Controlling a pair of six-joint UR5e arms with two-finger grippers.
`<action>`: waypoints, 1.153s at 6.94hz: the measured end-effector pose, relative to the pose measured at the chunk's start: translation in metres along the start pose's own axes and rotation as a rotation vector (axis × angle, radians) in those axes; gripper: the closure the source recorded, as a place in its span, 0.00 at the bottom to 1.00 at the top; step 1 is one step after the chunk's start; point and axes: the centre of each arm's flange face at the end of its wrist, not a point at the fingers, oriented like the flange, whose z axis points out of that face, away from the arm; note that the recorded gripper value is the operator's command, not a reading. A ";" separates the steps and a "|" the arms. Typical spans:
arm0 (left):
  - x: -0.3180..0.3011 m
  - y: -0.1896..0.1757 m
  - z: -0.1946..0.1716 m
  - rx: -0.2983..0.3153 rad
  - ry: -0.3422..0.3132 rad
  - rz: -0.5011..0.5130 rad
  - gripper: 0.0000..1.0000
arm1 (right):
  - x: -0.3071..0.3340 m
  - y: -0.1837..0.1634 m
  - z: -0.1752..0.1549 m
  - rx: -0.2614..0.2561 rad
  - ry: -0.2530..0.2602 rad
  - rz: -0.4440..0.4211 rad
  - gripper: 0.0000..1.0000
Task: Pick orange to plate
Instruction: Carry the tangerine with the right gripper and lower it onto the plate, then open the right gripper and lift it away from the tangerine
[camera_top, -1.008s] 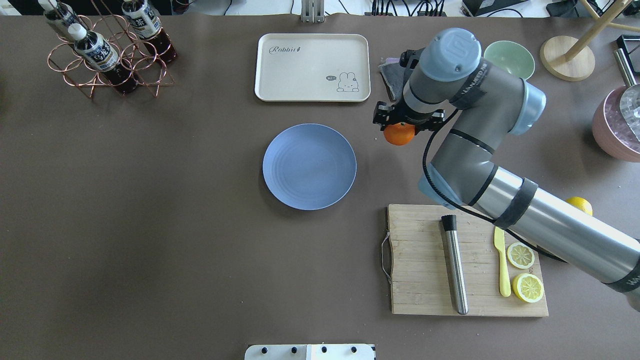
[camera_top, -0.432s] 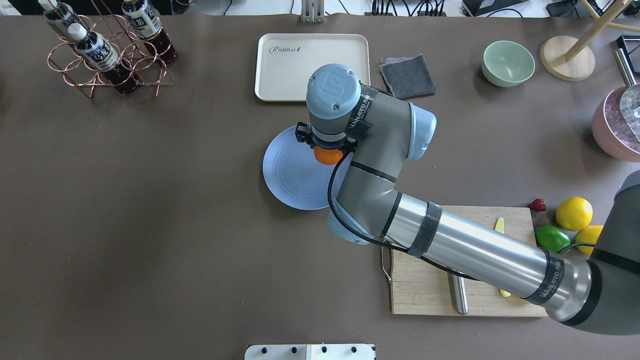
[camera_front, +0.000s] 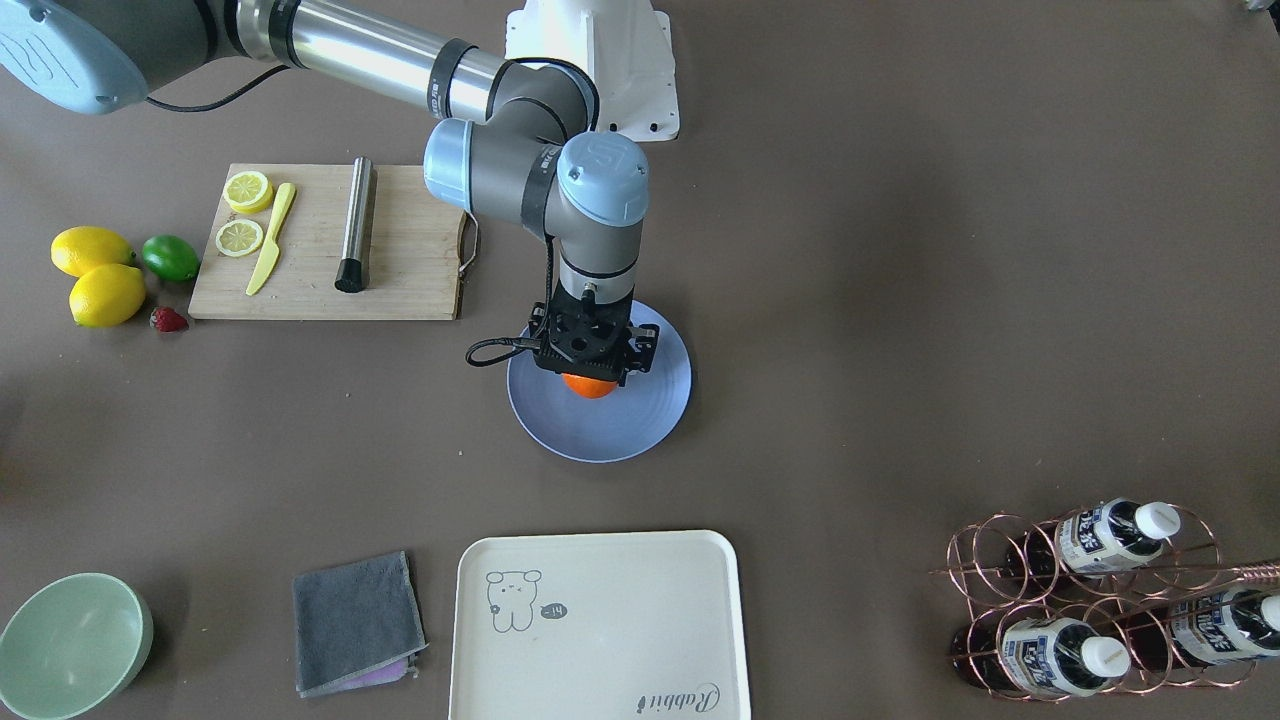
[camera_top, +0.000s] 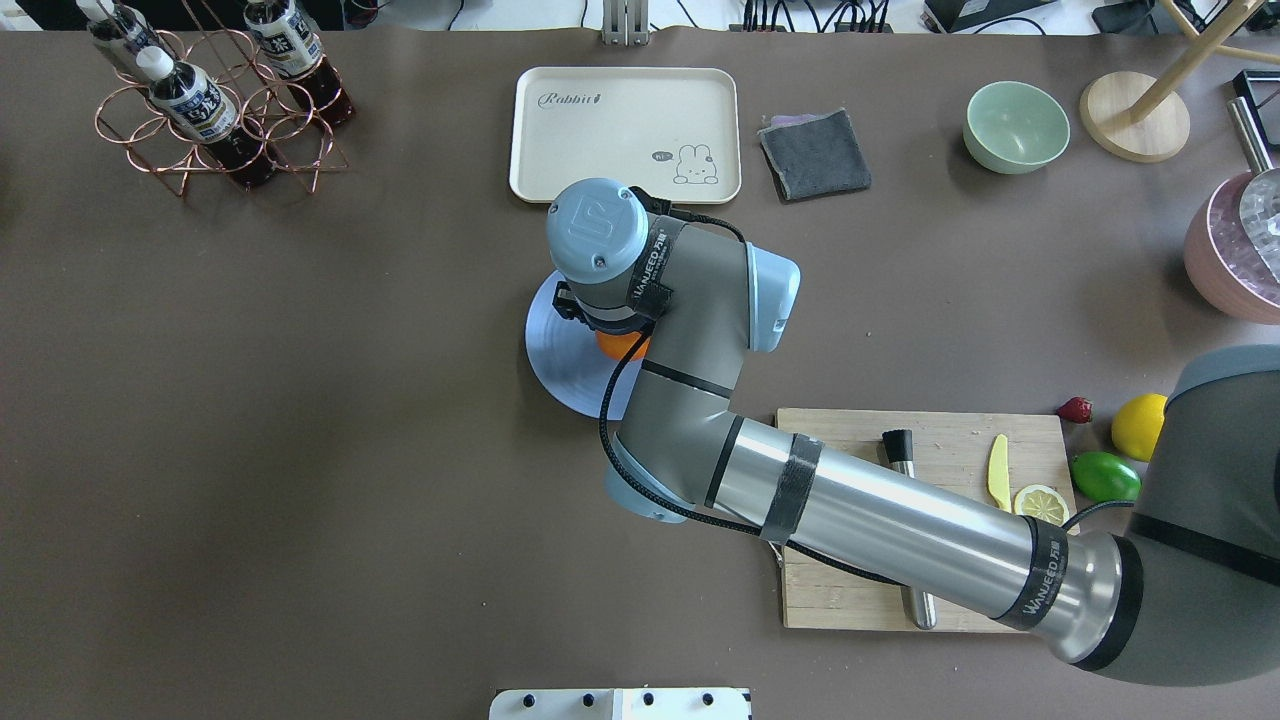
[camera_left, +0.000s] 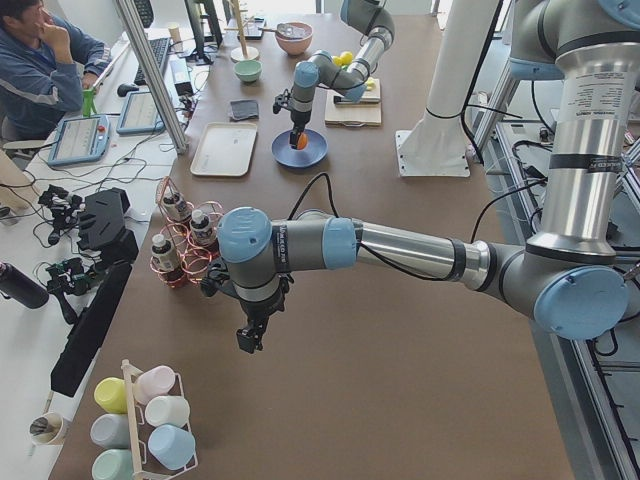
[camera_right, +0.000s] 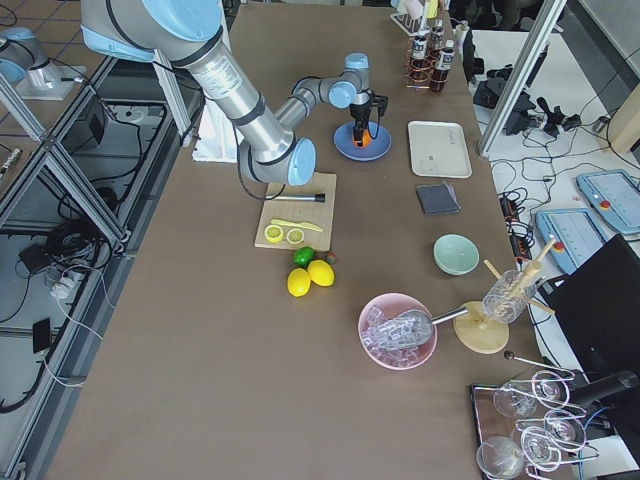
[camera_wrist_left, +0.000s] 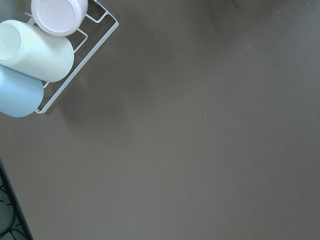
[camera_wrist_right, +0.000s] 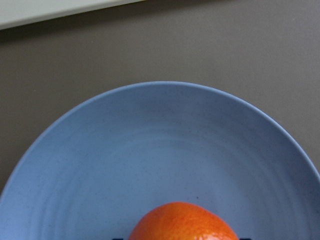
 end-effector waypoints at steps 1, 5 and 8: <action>0.002 -0.001 0.002 -0.002 0.002 0.004 0.01 | -0.001 0.005 0.002 -0.001 0.002 -0.005 0.37; -0.001 0.000 0.008 -0.012 0.010 0.000 0.01 | -0.002 -0.002 -0.002 0.021 -0.004 -0.013 0.00; -0.003 0.001 0.012 -0.019 0.014 -0.005 0.01 | 0.051 -0.108 -0.036 0.005 -0.006 -0.034 0.00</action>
